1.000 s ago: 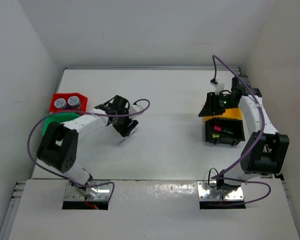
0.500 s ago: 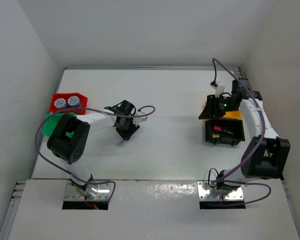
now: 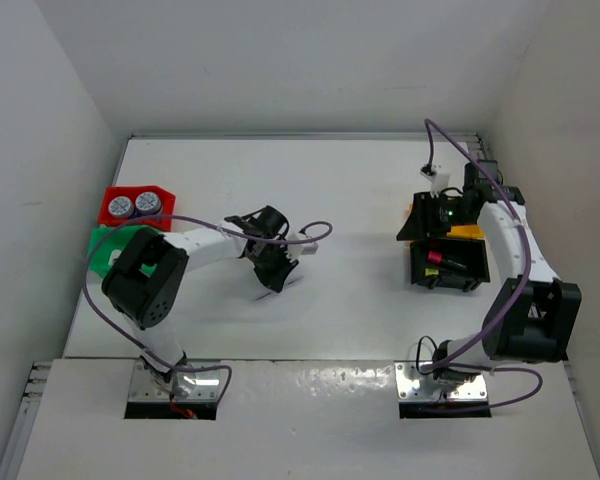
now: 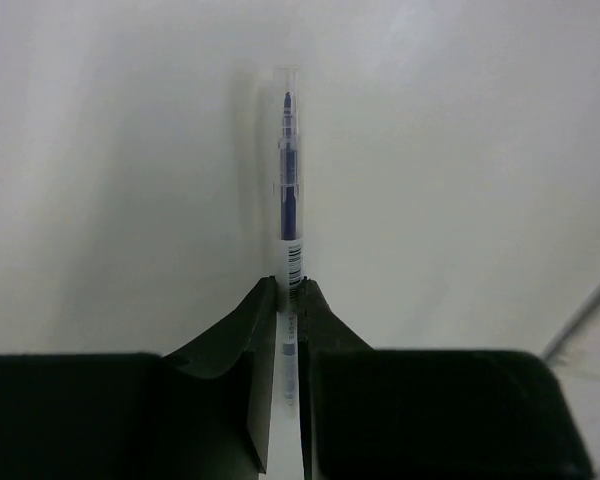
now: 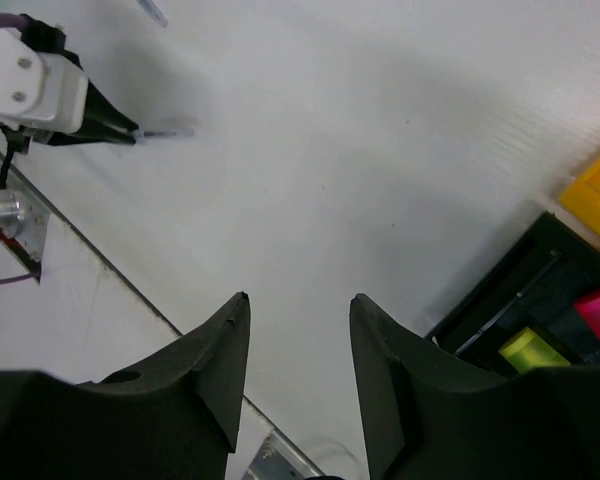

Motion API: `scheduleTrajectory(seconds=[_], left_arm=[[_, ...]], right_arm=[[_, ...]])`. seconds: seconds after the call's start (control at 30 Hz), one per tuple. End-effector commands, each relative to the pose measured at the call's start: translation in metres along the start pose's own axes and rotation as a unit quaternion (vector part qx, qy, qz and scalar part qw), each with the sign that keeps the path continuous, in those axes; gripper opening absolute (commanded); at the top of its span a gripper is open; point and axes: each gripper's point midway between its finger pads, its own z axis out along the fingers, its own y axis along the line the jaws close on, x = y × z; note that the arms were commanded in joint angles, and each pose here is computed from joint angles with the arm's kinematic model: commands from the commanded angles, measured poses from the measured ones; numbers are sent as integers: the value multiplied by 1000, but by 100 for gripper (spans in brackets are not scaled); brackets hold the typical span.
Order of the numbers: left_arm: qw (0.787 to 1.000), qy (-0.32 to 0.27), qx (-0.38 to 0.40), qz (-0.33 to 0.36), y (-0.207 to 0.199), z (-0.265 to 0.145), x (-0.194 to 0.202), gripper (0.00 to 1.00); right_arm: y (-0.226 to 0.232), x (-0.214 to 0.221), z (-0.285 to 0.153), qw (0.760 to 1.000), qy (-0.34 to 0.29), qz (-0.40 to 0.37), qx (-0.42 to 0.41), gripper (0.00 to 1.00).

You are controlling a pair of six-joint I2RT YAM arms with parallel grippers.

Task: Sort the stationery into containers
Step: Pick up the pen from the center of the board, then place the pen in the storage box.

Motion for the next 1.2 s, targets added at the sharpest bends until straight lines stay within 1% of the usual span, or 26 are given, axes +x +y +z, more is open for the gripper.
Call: scheduleTrajectory(seconds=[0.0,0.03,0.07,0.1,0.13,0.17,0.2,0.23,0.27,0.3,0.33,0.37,0.4,0.43,0.47,0.5,0.57,0.6,0.63,0.83,0.9,1.0,1.17], left_arm=[[983,-142,115,19,-35,-45,-72,0],[972,-199,127,14,-38,-76,-100,0],[965,-230,126,11,-36,-91,-114,0],[953,-278,120,21,-32,-110,-136,0],[940,-309,142,0,-36,-131,-151,0],[930,-333,155,-4,-41,-149,-160,0],[918,-361,163,7,-44,-164,-174,0],[912,-368,183,-14,-49,-173,-178,0],[901,-388,195,-1,-56,-186,-186,0],[895,-391,212,-22,-61,-192,-188,0],[890,-398,221,-22,-65,-197,-190,0],[878,-418,231,-4,-70,-205,-196,0],[873,-423,241,-7,-72,-208,-197,0],[867,-421,267,-25,-79,-213,-197,0],[859,-433,273,-16,-82,-218,-200,0],[857,-432,282,-25,-84,-220,-201,0],[855,-434,284,-19,-87,-223,-202,0],[854,-434,285,-19,-88,-224,-203,0],[853,-437,284,-17,-88,-227,-203,0],[851,-443,281,2,-94,-234,-202,0],[852,-443,280,0,-93,-233,-202,0],[852,-443,280,-2,-91,-231,-205,0],[850,-447,279,0,-89,-233,-211,0]], right_arm=[[11,-17,-11,998,-53,-36,-1,45],[20,-22,-17,996,-72,-46,-8,46],[24,-27,-20,995,-86,-49,-10,47],[29,-39,-23,993,-113,-44,-14,47],[35,-46,-27,990,-131,-51,-18,48],[51,-55,-36,986,-155,-45,-38,49],[63,-71,-44,981,-183,-36,-52,49],[73,-79,-50,977,-198,-40,-64,50],[94,-87,-59,972,-213,-40,-88,51],[106,-97,-64,966,-231,-59,-100,53],[115,-101,-66,963,-237,-65,-109,55],[133,-102,-66,961,-237,-66,-129,58],[140,-106,-65,957,-244,-76,-138,59],[157,-104,-59,955,-235,-85,-160,59],[163,-104,-55,956,-231,-68,-171,59],[167,-110,-53,952,-242,-73,-173,59],[181,-109,-42,951,-232,-58,-197,59],[185,-114,-41,946,-242,-67,-204,59],[190,-114,-36,946,-239,-67,-208,58],[193,-121,-22,947,-233,-63,-210,55],[197,-118,-16,948,-223,-63,-217,53],[205,-122,-15,943,-230,-80,-227,51],[209,-124,-9,940,-228,-76,-242,43]])
